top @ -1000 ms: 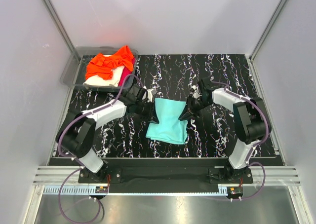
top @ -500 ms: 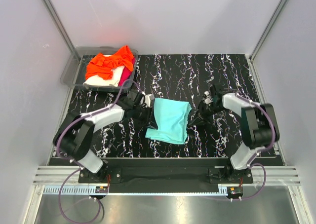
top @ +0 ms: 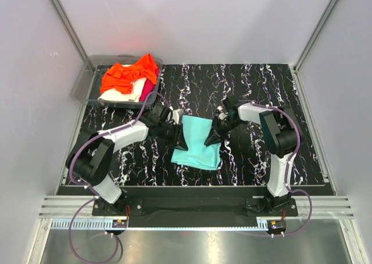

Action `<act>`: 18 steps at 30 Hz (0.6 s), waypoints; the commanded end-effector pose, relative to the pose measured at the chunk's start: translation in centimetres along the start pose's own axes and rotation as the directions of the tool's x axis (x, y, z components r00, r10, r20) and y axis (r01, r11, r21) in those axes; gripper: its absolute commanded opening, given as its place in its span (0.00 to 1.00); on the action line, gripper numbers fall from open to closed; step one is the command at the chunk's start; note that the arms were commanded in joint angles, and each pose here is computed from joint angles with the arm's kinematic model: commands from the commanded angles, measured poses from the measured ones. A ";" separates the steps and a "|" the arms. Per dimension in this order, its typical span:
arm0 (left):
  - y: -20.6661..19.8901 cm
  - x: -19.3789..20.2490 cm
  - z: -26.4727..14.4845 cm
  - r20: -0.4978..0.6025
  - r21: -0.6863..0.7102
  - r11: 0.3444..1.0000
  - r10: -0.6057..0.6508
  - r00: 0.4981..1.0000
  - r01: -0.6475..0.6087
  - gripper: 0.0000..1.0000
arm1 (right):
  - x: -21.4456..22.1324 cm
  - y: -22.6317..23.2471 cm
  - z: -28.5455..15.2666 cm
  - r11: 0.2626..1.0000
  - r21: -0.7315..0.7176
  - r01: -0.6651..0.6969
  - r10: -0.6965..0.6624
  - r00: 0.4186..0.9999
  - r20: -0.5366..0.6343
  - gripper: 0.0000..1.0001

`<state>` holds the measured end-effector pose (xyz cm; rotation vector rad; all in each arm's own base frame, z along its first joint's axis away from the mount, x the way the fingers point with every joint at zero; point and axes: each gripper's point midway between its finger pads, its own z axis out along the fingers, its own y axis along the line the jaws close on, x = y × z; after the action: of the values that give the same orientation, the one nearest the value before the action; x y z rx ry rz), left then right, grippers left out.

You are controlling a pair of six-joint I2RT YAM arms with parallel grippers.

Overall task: Fold and stack the t-shirts
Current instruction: Fold the tshirt

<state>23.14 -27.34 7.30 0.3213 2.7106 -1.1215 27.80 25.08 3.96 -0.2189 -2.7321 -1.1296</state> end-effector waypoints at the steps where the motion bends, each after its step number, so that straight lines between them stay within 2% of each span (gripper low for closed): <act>1: 0.5 -0.2 0.5 0.003 0.000 1.000 0.029 1.000 -0.029 0.26 | 0.3 -0.7 0.0 1.000 -0.027 0.013 -0.014 1.000 -0.024 0.20; 5: 1.1 0.4 0.7 -0.007 -0.011 1.000 0.027 1.000 -0.027 0.25 | 1.4 -3.5 -0.8 1.000 0.025 -0.008 0.008 1.000 0.001 0.20; 10: -0.6 0.8 -0.7 0.002 0.038 0.999 0.037 0.999 -0.037 0.26 | 3.5 -6.1 -2.0 0.997 0.062 -0.053 0.052 0.998 0.023 0.20; 13: -1.9 1.0 -1.4 -0.001 0.087 0.996 0.028 1.000 -0.028 0.27 | 4.1 -5.3 -3.2 0.997 0.066 -0.036 0.032 0.997 0.069 0.23; 14: -2.2 1.2 -1.5 -0.004 0.097 0.995 0.030 1.000 -0.029 0.27 | 4.2 -4.4 -3.9 0.999 0.049 -0.015 0.011 0.996 0.093 0.26; 18: -3.3 1.2 -1.8 -0.013 0.137 0.990 0.036 0.999 -0.034 0.27 | 4.9 -1.5 -4.6 1.000 0.008 0.010 -0.011 0.994 0.108 0.31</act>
<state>21.31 -27.18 8.23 0.3534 2.7015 -1.1948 22.71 19.83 4.66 -0.3070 -2.7980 -1.0752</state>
